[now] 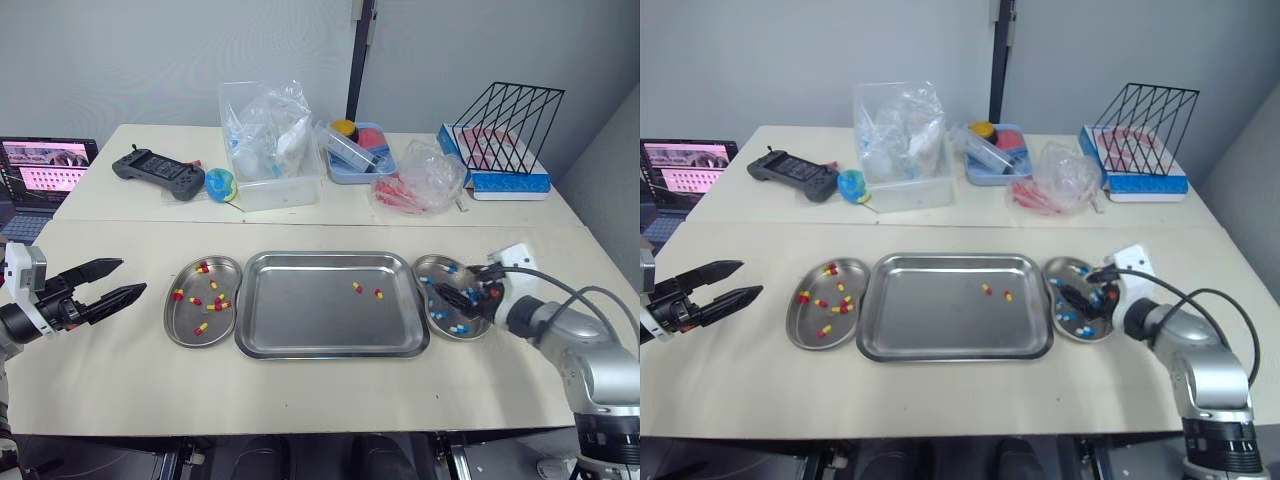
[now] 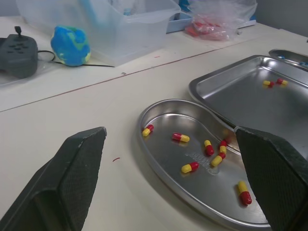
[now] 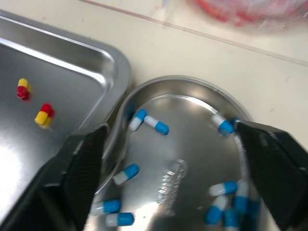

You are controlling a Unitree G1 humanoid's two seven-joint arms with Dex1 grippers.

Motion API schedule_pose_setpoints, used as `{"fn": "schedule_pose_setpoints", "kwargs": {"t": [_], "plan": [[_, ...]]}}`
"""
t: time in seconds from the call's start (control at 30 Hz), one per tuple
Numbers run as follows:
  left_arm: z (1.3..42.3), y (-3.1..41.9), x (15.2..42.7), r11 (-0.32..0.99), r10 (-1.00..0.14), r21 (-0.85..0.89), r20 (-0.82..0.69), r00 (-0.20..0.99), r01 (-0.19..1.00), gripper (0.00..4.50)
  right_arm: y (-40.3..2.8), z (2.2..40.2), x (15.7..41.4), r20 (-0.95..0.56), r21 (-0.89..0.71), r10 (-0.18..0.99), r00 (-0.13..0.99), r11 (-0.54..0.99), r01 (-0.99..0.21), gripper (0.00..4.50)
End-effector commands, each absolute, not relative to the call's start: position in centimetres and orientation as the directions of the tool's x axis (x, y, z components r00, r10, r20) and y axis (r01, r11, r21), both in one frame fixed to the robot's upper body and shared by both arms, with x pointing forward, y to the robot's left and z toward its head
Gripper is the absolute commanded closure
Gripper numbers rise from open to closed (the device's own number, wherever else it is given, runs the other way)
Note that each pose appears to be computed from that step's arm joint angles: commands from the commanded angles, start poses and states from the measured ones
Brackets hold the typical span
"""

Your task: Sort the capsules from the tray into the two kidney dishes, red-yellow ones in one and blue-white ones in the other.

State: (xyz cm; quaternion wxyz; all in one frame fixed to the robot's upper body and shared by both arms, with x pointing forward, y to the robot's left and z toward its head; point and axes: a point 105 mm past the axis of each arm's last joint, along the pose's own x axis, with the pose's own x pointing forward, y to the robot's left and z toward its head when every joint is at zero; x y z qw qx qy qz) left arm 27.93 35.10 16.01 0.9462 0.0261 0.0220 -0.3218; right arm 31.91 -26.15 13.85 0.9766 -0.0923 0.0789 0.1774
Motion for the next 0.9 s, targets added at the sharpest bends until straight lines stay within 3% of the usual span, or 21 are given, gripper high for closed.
{"fn": "schedule_pose_setpoints", "kwargs": {"t": [0.03,0.27,0.47,0.9], "plan": [[16.6,36.6,27.5,0.833,-0.550,0.054,-0.008,0.835,0.550,0.00,-30.8,17.7,30.8,0.011,-0.238,0.233,0.972,0.945,-0.224,0.01],[15.5,38.3,26.9,0.877,-0.478,0.053,-0.014,0.878,0.478,0.00,-34.3,16.4,29.1,0.007,-0.252,0.194,0.981,0.950,-0.186,0.01],[15.1,38.7,26.5,0.889,-0.455,0.055,-0.013,0.890,0.455,0.00,-37.8,15.3,28.3,-0.005,-0.255,0.086,0.996,0.963,-0.084,0.01],[15.1,38.8,26.6,0.891,-0.449,0.060,-0.034,0.893,0.450,0.00,-36.7,14.4,28.6,-0.016,-0.218,0.137,0.990,0.966,-0.137,0.01]]}}
